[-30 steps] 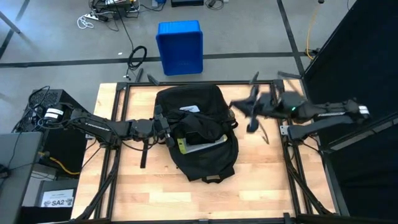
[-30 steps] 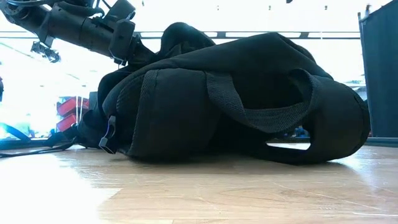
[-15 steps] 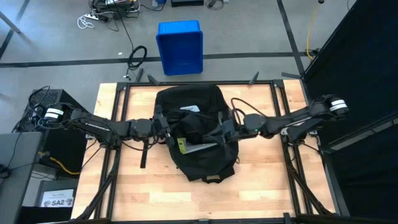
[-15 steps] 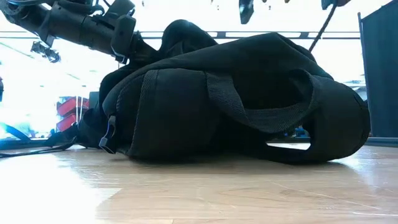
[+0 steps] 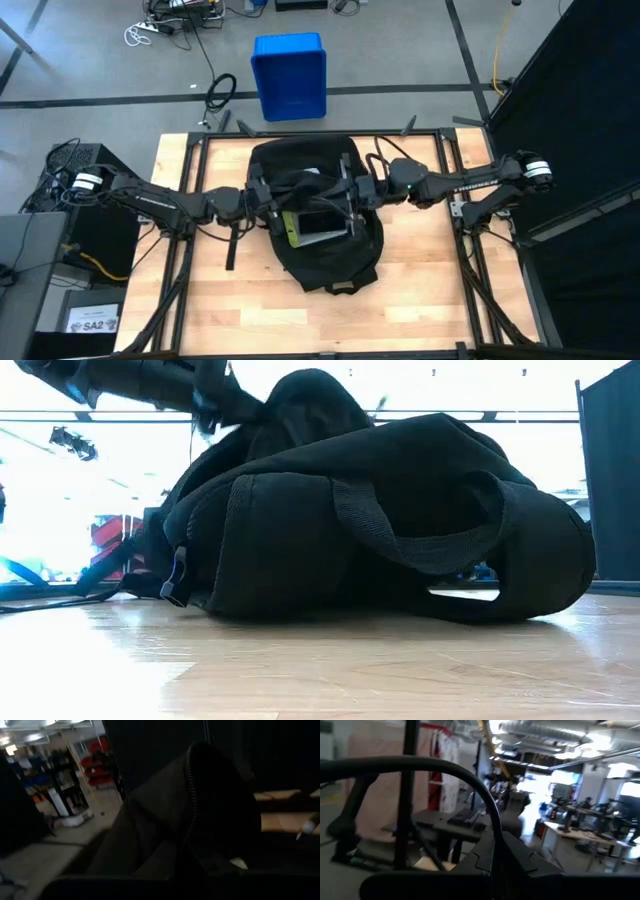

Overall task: Unpack backpack
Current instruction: Put the black USB cable from the backpack

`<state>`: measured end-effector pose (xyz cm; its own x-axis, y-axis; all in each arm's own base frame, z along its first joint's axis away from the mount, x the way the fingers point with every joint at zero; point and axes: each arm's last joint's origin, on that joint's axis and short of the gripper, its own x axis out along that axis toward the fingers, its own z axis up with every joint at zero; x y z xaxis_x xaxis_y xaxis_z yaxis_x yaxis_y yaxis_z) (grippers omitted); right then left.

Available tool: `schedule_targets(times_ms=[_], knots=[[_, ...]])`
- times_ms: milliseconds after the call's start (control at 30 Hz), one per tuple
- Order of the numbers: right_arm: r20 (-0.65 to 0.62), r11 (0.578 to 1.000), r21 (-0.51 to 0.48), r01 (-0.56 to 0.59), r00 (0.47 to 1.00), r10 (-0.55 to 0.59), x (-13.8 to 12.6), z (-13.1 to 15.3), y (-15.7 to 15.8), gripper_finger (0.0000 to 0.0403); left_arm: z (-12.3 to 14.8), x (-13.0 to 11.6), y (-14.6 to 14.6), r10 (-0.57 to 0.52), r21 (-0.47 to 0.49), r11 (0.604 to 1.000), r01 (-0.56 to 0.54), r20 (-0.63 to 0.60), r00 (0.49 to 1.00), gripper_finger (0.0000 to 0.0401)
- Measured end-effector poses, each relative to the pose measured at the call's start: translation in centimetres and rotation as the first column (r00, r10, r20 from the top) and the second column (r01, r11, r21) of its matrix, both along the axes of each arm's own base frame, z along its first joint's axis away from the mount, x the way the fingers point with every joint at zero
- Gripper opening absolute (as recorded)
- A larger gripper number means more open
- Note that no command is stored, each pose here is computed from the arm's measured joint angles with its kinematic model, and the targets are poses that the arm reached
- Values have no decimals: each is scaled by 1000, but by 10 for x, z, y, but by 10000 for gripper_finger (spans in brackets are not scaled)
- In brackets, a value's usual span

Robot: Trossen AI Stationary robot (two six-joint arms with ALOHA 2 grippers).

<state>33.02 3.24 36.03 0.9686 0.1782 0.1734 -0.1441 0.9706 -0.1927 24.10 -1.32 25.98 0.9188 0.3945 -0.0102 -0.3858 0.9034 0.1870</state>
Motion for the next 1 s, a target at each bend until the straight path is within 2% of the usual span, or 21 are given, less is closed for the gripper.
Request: schedule_targets(times_ms=[233, 367, 533, 633, 767, 933, 1000], knots=[[-119, 995, -95, -12, 993, 1, 17, -28, 1, 0, 51, 11, -1, 2, 45, 999, -3, 24, 1000, 0], [-132, 986, -166, 11, 991, -33, 34, -49, -6, 0, 67, 13, -1, 2, 53, 999, -3, 25, 1000, 0], [-243, 973, -227, 50, 964, -106, 48, -79, -27, 0, 77, 13, -2, 2, 61, 998, -5, 41, 999, 0], [-306, 939, -303, 164, 916, -259, 50, -90, -45, 0, 82, 13, -2, 3, 63, 998, -5, 27, 1000, 0], [-395, 862, -439, 253, 808, -437, 45, -103, -65, 0, 87, 13, -2, 6, 61, 998, -9, 40, 999, 0], [-435, 832, -493, 254, 756, -489, 42, -109, -70, 0, 96, 13, -2, 17, 85, 996, -21, 52, 998, 0], [-446, 796, -535, 282, 706, -550, 40, -112, -72, 0, 100, 13, -2, 17, 95, 995, -22, 52, 999, 0]])
